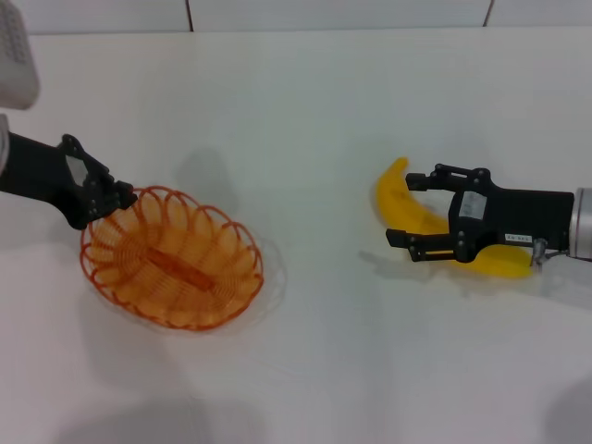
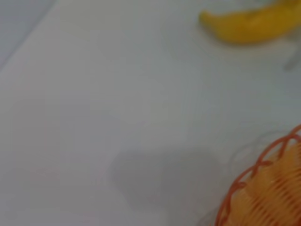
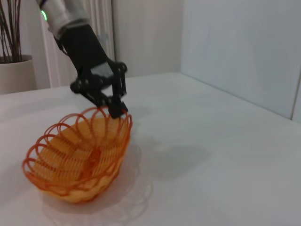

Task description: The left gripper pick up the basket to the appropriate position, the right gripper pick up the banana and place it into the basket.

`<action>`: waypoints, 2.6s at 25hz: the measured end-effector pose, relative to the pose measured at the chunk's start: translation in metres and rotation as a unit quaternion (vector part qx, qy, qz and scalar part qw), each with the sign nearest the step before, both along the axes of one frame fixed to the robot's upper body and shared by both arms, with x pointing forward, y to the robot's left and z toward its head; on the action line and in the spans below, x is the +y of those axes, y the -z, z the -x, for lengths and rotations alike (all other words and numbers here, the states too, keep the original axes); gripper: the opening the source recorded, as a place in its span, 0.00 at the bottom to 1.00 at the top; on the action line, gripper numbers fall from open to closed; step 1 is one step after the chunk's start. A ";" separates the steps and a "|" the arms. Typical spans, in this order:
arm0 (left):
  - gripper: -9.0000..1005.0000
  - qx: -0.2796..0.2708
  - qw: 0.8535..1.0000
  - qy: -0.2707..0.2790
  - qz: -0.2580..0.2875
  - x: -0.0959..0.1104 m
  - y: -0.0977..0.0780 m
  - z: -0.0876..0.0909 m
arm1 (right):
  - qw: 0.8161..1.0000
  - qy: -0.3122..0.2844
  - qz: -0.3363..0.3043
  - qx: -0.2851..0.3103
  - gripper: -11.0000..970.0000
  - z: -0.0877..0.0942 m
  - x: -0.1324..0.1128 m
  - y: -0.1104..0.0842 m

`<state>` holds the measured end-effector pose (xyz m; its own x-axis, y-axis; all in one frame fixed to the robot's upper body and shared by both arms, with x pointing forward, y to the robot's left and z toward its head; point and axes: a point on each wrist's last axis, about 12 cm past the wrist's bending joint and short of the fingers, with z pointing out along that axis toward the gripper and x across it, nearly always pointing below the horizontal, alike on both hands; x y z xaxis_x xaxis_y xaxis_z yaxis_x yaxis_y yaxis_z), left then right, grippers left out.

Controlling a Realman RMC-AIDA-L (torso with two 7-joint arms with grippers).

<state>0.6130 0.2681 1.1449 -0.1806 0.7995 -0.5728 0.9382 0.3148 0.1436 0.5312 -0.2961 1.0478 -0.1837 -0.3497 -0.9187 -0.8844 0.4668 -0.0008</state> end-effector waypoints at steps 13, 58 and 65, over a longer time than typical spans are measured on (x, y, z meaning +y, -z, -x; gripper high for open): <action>0.05 0.031 0.982 -0.115 0.149 0.017 -0.018 0.012 | 1.000 0.007 -0.007 -0.004 0.92 -0.001 -0.001 -0.002; 0.05 0.159 0.941 -0.255 0.158 -0.059 0.029 -0.034 | 1.000 0.010 -0.013 -0.024 0.92 -0.021 0.017 -0.009; 0.05 0.146 0.944 -0.256 0.148 -0.059 0.030 -0.036 | 1.000 0.010 -0.013 -0.024 0.92 -0.021 0.017 -0.009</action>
<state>0.6495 0.2094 1.1151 -0.6845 0.3778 -0.6234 0.6385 0.7234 -0.2627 0.5519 -0.2789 1.0571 -0.1463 -0.3223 -0.9353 -0.8746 0.4839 -0.0300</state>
